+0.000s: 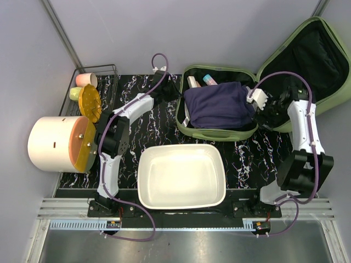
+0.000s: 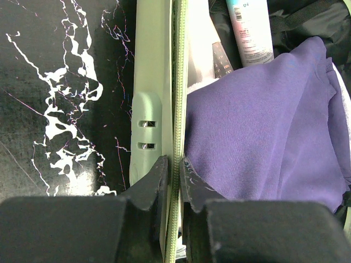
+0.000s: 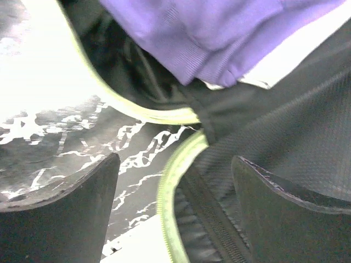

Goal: Open, take out, and arrange the luggage

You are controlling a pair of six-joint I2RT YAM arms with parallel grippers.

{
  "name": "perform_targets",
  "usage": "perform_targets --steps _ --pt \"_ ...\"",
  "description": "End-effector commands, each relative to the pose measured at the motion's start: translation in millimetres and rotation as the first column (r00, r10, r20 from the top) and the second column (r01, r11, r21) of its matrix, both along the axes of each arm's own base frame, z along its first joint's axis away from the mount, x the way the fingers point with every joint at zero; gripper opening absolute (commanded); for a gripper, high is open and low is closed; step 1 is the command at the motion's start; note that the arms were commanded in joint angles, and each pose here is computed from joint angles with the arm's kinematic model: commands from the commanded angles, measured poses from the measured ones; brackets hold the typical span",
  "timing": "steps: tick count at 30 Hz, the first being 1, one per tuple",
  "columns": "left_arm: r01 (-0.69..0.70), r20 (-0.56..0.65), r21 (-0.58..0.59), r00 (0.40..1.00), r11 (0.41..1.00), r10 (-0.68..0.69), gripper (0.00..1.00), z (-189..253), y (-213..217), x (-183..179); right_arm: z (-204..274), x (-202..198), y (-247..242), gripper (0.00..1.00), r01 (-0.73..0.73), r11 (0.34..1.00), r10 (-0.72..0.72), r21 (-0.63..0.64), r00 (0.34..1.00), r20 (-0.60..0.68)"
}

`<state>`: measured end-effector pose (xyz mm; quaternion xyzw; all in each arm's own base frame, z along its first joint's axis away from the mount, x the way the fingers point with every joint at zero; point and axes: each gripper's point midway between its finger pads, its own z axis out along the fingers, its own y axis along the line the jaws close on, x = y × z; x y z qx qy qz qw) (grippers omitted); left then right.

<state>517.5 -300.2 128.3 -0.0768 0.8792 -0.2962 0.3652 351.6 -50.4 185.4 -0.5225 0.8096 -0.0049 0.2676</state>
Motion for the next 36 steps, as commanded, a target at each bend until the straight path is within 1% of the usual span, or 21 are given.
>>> perform_targets --steps 1,3,4,6,7,9,10,11,13,14,15,16,19,20,23,28,33,34,35,36 --pt "0.175 -0.070 -0.104 0.981 0.979 -0.183 0.00 -23.7 -70.3 -39.7 16.9 -46.4 48.7 0.91 -0.132 0.986 0.136 0.104 0.990 -0.039" --pt "0.183 -0.071 -0.106 0.979 0.977 -0.191 0.00 -24.2 -74.1 -41.6 -0.2 -56.7 65.4 0.91 -0.162 0.980 0.172 0.114 0.982 -0.080" --pt "0.184 -0.071 -0.106 0.979 0.977 -0.192 0.00 -24.1 -75.1 -41.8 -1.8 -54.8 70.7 0.91 -0.174 0.979 0.182 0.109 0.981 -0.064" --pt "0.190 -0.072 -0.107 0.978 0.976 -0.198 0.00 -23.4 -77.3 -44.0 -17.2 -59.4 83.2 0.90 -0.182 0.976 0.194 0.119 0.976 -0.097" --pt "0.191 -0.073 -0.104 0.977 0.976 -0.199 0.00 -24.1 -77.4 -45.1 -22.1 -52.4 85.6 0.89 -0.181 0.977 0.191 0.115 0.978 -0.083" --pt "0.196 -0.074 -0.101 0.976 0.975 -0.204 0.00 -24.6 -77.5 -46.9 -39.0 -49.3 86.2 0.88 -0.164 0.981 0.175 0.104 0.978 -0.110" --pt "0.195 -0.081 -0.099 0.976 0.976 -0.203 0.00 -27.4 -76.6 -48.2 -43.0 -40.6 84.9 0.87 -0.150 0.984 0.159 0.096 0.983 -0.094" --pt "0.198 -0.081 -0.098 0.975 0.975 -0.206 0.00 -27.3 -77.1 -49.1 -50.8 -38.8 85.4 0.84 -0.146 0.986 0.155 0.084 0.983 -0.103" --pt "0.197 -0.083 -0.096 0.975 0.976 -0.205 0.00 -28.1 -75.7 -49.6 -64.3 -25.8 84.0 0.81 -0.151 0.988 0.153 0.030 0.984 -0.093" --pt "0.199 -0.084 -0.094 0.975 0.976 -0.207 0.00 -28.8 -76.7 -50.9 -72.2 -24.7 81.0 0.71 -0.146 0.989 0.147 0.014 0.984 -0.101" --pt "0.198 -0.085 -0.095 0.975 0.976 -0.206 0.00 -28.8 -76.8 -50.9 -79.9 -20.9 72.9 0.63 -0.137 0.990 0.133 -0.030 0.985 -0.108" --pt "0.200 -0.086 -0.094 0.974 0.975 -0.208 0.00 -29.1 -76.5 -51.7 -82.6 -12.7 66.6 0.53 -0.140 0.988 0.134 -0.064 0.987 -0.085" --pt "0.209 -0.084 -0.096 0.972 0.973 -0.217 0.00 -27.7 -78.0 -54.5 -87.4 1.3 53.2 0.03 -0.112 0.989 0.106 -0.101 0.992 -0.069" --pt "0.214 -0.082 -0.098 0.972 0.972 -0.222 0.00 -26.5 -78.8 -55.8 -84.8 7.3 37.7 0.00 -0.069 0.991 0.063 -0.112 0.997 -0.052" --pt "0.222 -0.075 -0.097 0.970 0.970 -0.230 0.00 -26.0 -80.2 -55.8 -75.1 23.4 15.5 0.00 -0.020 0.992 0.021 -0.128 1.000 0.009" --pt "0.264 -0.022 -0.112 0.963 0.958 -0.268 0.00 -14.5 -92.8 -44.9 -67.7 38.4 -7.1 0.00 0.024 0.989 -0.018 -0.149 0.999 0.039" --pt "0.326 0.003 -0.131 0.944 0.936 -0.329 0.01 -10.8 -107.4 -45.4 -57.7 47.1 -23.9 0.00 0.079 0.985 -0.070 -0.151 0.995 0.065" --pt "0.337 0.012 -0.129 0.941 0.933 -0.338 0.04 -10.5 -108.4 -45.1 -57.1 46.4 -23.9 0.00 0.079 0.986 -0.070 -0.149 0.995 0.064" --pt "0.354 0.022 -0.130 0.935 0.926 -0.354 0.22 -7.3 -109.8 -46.2 -57.6 44.5 -24.2 0.04 0.080 0.986 -0.072 -0.148 0.996 0.059" --pt "0.371 0.041 -0.127 0.929 0.920 -0.369 0.31 0.5 -110.2 -46.3 -54.7 42.2 -23.2 0.09 0.079 0.986 -0.070 -0.146 0.996 0.063"
